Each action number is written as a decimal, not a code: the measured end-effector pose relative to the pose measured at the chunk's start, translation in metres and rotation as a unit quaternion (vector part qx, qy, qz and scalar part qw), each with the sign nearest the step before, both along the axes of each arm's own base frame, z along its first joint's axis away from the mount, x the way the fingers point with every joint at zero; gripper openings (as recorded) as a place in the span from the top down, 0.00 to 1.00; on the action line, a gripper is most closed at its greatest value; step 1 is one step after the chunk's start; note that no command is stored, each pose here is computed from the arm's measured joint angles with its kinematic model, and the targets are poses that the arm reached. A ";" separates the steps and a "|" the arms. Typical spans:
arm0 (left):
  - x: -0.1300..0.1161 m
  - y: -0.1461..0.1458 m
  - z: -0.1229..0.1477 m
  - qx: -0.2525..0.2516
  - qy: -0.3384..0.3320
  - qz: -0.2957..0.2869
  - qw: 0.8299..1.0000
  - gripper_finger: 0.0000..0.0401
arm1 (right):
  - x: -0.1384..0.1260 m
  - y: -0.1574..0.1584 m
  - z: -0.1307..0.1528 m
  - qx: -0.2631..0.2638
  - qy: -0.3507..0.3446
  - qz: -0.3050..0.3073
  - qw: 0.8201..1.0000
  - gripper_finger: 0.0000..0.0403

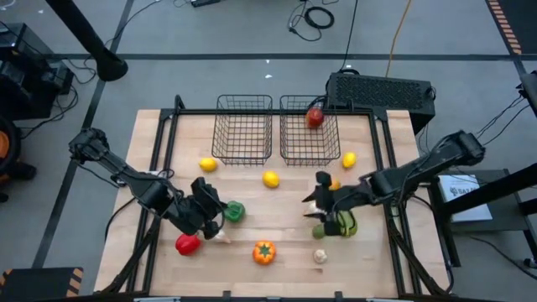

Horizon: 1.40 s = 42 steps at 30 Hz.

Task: Sort produce into baskets
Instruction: Put the green bell pepper into the left wire basket

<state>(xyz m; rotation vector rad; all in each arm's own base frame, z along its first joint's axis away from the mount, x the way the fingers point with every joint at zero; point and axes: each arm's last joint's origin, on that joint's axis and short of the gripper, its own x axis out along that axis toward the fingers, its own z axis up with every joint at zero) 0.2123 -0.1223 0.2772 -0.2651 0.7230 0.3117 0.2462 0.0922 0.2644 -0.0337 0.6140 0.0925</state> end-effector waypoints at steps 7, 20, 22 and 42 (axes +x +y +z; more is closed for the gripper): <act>0.017 -0.017 -0.032 0.081 0.042 -0.013 0.996 0.85 | 0.023 0.007 -0.019 -0.041 -0.009 0.027 0.999 0.51; 0.033 -0.024 -0.067 0.193 0.133 -0.105 0.967 0.51 | 0.043 -0.005 -0.046 -0.072 0.029 0.013 0.997 0.51; 0.035 -0.021 -0.067 0.196 0.144 -0.124 0.962 0.51 | 0.045 -0.007 -0.050 -0.074 0.036 0.008 0.997 0.51; 0.053 0.000 -0.068 0.195 0.179 -0.256 0.930 0.61 | 0.050 -0.015 -0.056 -0.075 0.048 -0.004 0.996 0.51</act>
